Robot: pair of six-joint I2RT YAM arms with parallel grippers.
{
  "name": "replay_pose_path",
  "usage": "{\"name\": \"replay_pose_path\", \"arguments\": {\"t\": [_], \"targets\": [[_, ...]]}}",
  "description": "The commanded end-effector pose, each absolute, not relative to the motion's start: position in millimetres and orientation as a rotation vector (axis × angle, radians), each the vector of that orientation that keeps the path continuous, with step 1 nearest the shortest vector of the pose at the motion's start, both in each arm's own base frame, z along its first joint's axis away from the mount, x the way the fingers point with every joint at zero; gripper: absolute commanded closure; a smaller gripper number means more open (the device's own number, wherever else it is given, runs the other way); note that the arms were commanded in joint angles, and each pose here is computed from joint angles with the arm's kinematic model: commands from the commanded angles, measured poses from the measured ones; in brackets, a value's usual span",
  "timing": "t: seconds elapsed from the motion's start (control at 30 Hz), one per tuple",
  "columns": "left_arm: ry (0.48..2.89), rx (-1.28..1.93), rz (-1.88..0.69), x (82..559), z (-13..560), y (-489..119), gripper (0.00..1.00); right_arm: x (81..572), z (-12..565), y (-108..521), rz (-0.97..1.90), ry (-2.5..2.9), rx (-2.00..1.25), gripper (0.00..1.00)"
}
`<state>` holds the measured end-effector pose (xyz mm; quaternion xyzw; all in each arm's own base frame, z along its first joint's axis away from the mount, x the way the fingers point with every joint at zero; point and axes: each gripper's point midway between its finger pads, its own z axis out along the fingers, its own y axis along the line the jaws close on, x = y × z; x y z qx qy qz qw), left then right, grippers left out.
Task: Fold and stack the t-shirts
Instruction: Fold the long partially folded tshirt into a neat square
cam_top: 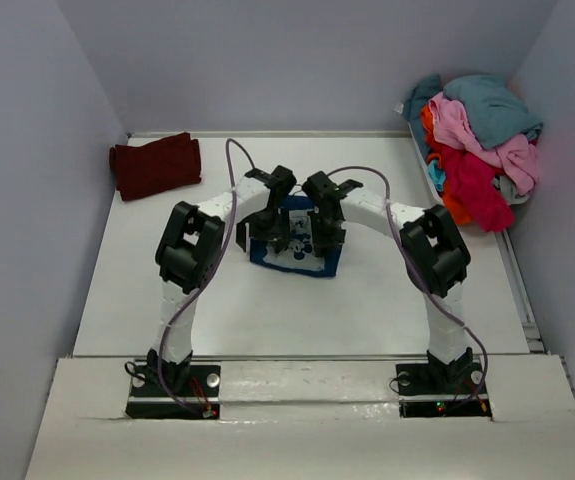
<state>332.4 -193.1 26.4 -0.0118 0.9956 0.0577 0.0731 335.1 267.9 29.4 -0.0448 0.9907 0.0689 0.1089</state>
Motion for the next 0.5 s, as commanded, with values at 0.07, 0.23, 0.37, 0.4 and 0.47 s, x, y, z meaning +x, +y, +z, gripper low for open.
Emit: {"name": "replay_pose_path", "arguments": {"t": [0.07,0.23,0.37,0.4,0.47], "targets": [[2.939,0.0,0.215,357.6,6.4,-198.9,0.02,315.5,45.0,228.6,0.073,2.914,-0.028,0.76],[2.939,0.024,0.206,351.5,8.0,-200.0,0.02,301.0,49.3,226.1,0.123,2.921,0.001,0.76],[2.892,-0.007,0.206,353.9,24.0,-196.6,0.02,313.3,57.6,234.0,0.15,2.888,-0.02,0.76],[2.873,-0.015,0.202,357.3,30.6,-196.9,0.02,318.1,62.5,236.3,0.154,2.874,-0.023,0.76],[2.809,-0.03,0.201,369.8,54.1,-197.4,0.01,338.3,80.9,246.4,0.178,2.814,-0.035,0.76]]}}
